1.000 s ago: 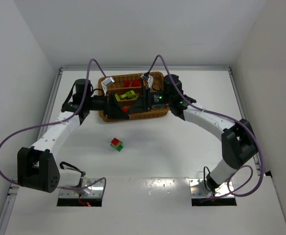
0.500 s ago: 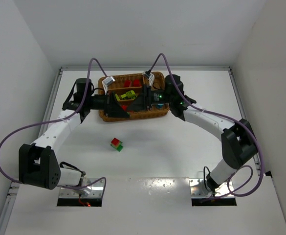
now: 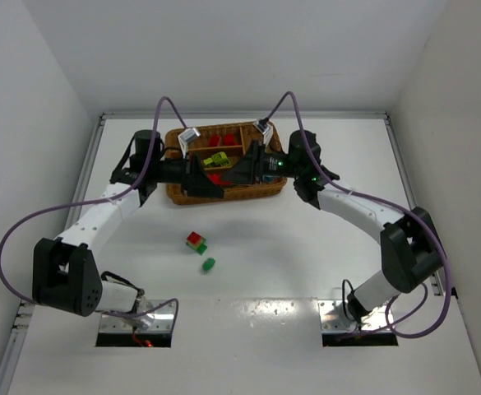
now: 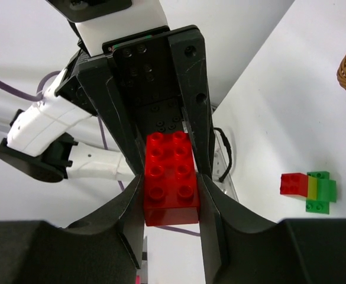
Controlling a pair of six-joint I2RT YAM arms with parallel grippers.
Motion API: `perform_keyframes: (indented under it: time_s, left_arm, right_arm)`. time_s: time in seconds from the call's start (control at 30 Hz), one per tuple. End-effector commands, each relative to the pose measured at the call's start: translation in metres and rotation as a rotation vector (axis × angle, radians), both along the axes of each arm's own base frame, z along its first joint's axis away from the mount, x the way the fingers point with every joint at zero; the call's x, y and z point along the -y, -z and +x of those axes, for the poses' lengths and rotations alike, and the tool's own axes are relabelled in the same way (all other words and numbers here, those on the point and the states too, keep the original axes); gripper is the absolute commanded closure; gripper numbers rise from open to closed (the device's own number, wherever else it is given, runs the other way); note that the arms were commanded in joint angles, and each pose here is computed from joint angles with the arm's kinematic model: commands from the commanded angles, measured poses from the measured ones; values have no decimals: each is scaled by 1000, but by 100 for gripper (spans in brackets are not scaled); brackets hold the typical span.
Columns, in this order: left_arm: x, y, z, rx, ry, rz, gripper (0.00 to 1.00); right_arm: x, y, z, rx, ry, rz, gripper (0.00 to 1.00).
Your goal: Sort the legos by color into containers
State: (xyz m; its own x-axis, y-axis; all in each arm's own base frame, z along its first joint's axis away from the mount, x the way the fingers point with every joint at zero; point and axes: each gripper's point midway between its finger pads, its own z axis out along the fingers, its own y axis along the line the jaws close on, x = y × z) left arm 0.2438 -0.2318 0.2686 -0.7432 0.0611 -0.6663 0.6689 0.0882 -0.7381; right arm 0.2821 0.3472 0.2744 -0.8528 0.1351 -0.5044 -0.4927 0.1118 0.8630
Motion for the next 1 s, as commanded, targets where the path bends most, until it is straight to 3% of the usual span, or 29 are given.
perform_keyframes:
  time_s: [0.0, 0.07, 0.13, 0.2, 0.27, 0.4, 0.57, 0.7, 0.97]
  left_arm:
    - [-14, -10, 13, 65, -50, -6, 100]
    - [-18, -2, 32, 41, -157, 36, 100]
    - [-28, 15, 75, 6, -357, 120, 100]
    - [-33, 38, 103, -72, -423, 163, 100]
    - [-39, 60, 108, -166, -464, 245, 100]
    - [-75, 78, 124, -144, -660, 415, 100]
    - [-97, 78, 123, -127, -754, 492, 99]
    - [-123, 72, 124, -119, -893, 546, 89]
    - [-224, 73, 121, -210, -1383, 767, 55]
  right_arm:
    - [38, -15, 52, 13, 224, -3, 87]
    - [48, 0, 64, -34, 291, -53, 87]
    - [61, 15, 83, -69, 388, -96, 87]
    - [76, 39, 91, -127, 461, -141, 87]
    - [94, 68, 94, -183, 517, -273, 87]
    - [124, 126, 78, -227, 545, -551, 87]
    - [129, 147, 68, -228, 546, -634, 87]
    - [127, 149, 75, -198, 551, -692, 87]
    - [105, 150, 76, -102, 509, -788, 87]
